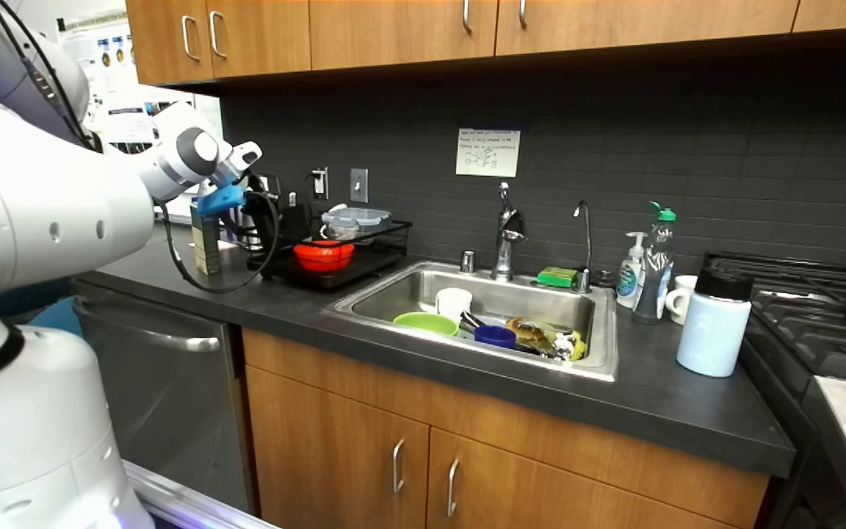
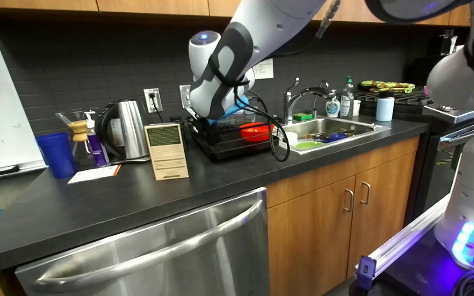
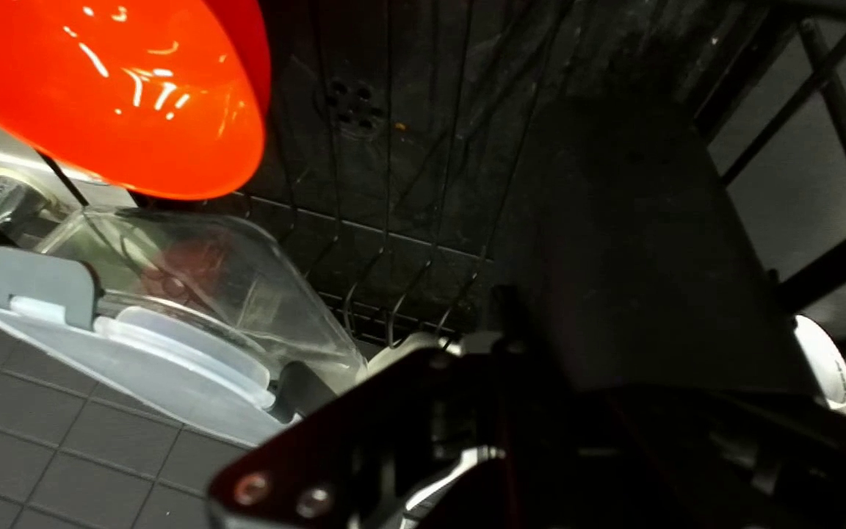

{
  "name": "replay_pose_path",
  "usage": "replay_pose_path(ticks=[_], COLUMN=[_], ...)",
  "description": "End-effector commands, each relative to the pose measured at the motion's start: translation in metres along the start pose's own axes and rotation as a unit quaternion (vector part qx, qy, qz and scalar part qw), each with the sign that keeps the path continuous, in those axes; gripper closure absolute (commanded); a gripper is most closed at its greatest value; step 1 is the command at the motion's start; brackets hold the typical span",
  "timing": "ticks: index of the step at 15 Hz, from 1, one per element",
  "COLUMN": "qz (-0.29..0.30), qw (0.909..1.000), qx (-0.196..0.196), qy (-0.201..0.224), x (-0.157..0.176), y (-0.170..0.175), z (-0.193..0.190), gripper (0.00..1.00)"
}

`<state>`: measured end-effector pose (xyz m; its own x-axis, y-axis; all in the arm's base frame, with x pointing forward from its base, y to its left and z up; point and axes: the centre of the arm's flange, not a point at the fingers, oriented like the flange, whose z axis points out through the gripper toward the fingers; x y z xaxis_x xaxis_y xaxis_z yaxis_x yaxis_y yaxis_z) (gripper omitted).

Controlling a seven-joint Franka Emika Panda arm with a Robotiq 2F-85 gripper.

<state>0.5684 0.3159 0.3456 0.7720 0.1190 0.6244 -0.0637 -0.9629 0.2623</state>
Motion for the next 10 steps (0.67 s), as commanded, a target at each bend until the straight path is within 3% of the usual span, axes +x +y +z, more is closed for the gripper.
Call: replay_pose_path(ticks=[1, 10], qz=[-0.030, -0.062], qw=[0.9991, 0.9976], qx=[-0.023, -0.027], qy=[-0.020, -0.015], x=[-0.0001, -0.0003], y=[0.0233, 0.0300], z=[0.0218, 0.0264], gripper=[0.99, 0.99])
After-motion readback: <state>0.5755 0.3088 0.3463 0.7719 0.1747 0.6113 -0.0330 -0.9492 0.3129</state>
